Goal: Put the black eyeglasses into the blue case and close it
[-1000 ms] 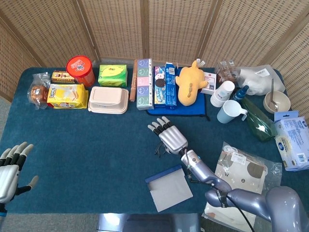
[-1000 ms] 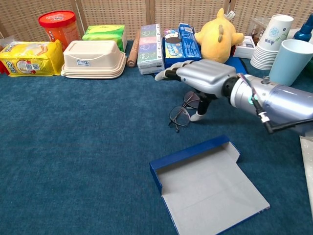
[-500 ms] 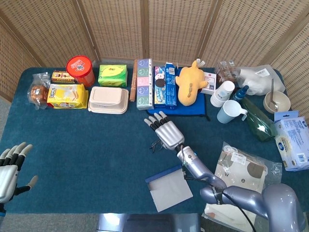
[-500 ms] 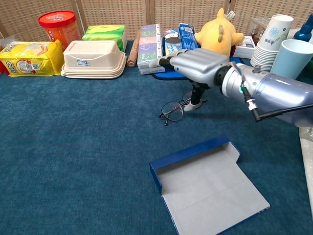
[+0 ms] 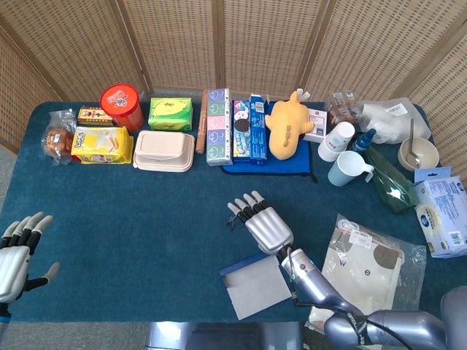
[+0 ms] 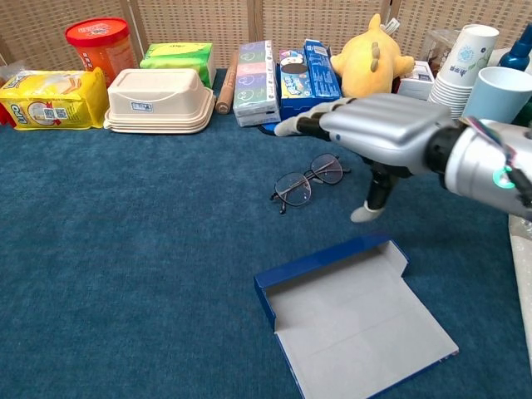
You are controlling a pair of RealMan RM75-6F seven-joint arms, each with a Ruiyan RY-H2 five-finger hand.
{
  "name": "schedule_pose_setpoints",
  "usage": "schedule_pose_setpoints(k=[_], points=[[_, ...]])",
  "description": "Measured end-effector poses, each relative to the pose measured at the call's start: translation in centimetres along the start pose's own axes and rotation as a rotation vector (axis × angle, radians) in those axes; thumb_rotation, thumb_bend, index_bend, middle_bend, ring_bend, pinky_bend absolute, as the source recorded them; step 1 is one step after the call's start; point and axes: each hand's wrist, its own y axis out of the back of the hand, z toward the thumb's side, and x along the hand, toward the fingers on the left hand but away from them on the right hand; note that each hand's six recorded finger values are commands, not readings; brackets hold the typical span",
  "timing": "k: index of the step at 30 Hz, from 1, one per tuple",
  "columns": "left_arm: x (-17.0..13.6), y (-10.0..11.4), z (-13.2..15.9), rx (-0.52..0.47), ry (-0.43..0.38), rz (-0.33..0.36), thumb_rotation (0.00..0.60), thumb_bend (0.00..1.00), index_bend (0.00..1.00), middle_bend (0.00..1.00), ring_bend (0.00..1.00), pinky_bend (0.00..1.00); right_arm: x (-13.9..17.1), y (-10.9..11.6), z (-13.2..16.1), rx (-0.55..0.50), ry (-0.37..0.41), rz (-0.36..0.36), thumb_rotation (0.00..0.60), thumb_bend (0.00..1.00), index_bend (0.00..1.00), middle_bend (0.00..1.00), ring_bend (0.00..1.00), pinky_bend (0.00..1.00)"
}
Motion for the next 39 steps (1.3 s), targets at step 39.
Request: schedule_pose_setpoints(k=[39], points=[[-0.2,0.5,1.6,0.017,-0.034,0.003,0.600,0.27,0.06,0.05,0.00,0.00,-0.6,-3.1,-8.3,0.003,-0.231,0.005,0.600,0.03,0.00,0.05,0.00,0.06]])
